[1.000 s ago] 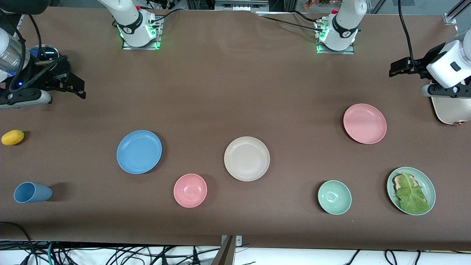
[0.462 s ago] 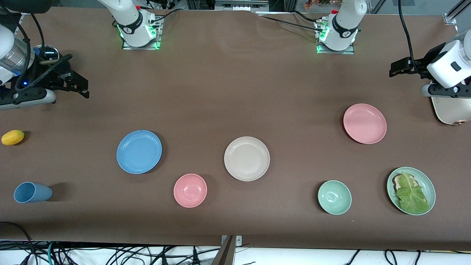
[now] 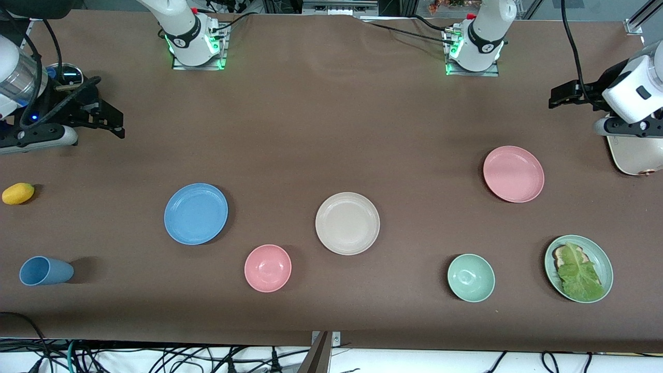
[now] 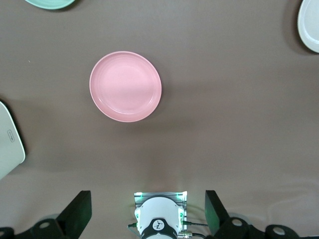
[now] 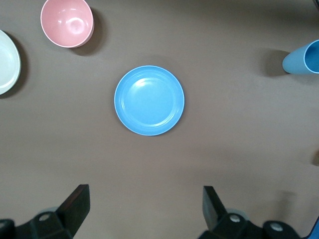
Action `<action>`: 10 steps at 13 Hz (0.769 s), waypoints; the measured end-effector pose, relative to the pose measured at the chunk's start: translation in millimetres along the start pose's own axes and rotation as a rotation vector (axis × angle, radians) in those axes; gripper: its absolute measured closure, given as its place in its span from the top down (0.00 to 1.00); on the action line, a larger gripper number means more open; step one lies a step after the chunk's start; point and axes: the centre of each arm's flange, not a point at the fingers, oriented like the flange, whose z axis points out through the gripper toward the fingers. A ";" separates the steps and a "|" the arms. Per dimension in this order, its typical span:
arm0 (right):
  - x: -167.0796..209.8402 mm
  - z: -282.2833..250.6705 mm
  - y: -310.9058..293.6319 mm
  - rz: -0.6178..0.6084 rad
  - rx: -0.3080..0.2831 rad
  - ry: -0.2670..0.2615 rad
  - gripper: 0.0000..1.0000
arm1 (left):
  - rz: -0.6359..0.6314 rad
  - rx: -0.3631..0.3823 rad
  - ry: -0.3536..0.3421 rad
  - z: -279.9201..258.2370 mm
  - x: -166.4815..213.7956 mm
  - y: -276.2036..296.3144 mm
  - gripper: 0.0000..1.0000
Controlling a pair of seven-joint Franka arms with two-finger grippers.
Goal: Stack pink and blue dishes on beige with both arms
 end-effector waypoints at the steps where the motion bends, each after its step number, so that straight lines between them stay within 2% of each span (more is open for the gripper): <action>1: 0.0 0.0 0.3 0.000 0.000 0.000 1.00 | 0.000 0.000 0.009 -3.9 -0.2 0.0 1.00; 4: 0.0 0.2 0.3 0.001 0.000 -0.001 1.00 | -0.007 -0.007 -0.007 16.9 26.6 -6.1 1.00; 7: -0.1 0.2 0.3 0.001 0.000 -0.001 1.00 | -0.021 -0.024 -0.116 82.7 79.9 -19.0 1.00; 10: -0.1 0.3 0.3 0.001 0.000 -0.001 1.00 | -0.044 -0.041 -0.197 120.2 98.3 -36.3 1.00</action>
